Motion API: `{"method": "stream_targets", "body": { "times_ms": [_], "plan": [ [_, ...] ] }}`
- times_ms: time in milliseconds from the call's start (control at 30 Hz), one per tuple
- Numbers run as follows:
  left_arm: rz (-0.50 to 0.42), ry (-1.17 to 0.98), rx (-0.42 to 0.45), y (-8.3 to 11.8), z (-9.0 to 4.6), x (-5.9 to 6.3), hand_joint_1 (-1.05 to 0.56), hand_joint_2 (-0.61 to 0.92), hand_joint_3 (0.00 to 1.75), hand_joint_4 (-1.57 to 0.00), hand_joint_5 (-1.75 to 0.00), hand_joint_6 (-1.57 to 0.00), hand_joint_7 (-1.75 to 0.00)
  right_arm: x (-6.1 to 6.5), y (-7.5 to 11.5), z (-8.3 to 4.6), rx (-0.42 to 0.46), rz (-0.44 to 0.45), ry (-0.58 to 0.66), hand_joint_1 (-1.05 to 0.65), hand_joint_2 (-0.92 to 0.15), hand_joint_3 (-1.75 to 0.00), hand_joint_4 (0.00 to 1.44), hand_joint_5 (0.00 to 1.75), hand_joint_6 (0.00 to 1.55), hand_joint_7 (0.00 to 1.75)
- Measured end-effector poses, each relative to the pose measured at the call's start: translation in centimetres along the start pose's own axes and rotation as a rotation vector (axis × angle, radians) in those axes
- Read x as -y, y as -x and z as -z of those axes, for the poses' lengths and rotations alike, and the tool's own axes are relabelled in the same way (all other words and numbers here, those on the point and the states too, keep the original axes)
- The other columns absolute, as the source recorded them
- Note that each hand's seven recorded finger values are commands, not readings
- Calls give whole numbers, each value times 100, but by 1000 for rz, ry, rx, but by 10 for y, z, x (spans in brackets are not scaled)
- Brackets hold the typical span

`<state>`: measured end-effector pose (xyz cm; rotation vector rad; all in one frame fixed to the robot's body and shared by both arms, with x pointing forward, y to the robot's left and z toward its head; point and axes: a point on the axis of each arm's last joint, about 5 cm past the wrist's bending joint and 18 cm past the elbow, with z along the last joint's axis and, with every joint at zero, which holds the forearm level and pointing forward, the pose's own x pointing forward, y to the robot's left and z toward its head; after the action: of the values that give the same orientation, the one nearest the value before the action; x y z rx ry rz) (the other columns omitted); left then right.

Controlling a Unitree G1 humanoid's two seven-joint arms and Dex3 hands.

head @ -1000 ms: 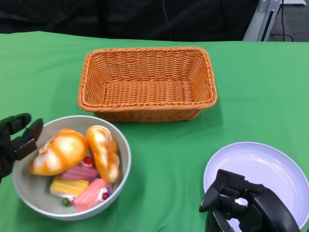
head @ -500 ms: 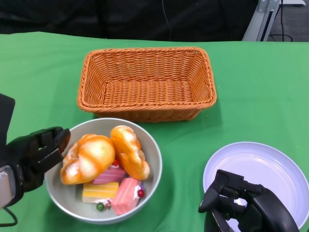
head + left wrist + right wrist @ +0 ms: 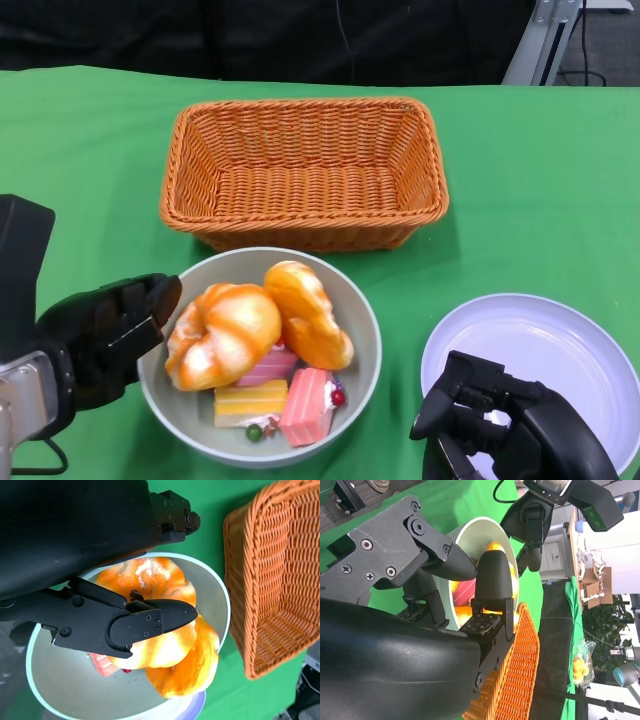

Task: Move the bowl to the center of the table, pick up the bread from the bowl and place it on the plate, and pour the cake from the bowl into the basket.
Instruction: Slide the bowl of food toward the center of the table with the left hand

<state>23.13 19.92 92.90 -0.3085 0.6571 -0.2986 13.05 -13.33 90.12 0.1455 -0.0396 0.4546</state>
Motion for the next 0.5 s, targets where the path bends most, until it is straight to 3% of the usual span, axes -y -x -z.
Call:
{"method": "stream_targets", "body": {
  "times_ms": [500],
  "plan": [
    [68,7,42,-5,7,14,-61,92,55,0,0,0,0,-2,-1,0,-3,3,1,-6,-47,-129,70,168,70,142]
  ]
}}
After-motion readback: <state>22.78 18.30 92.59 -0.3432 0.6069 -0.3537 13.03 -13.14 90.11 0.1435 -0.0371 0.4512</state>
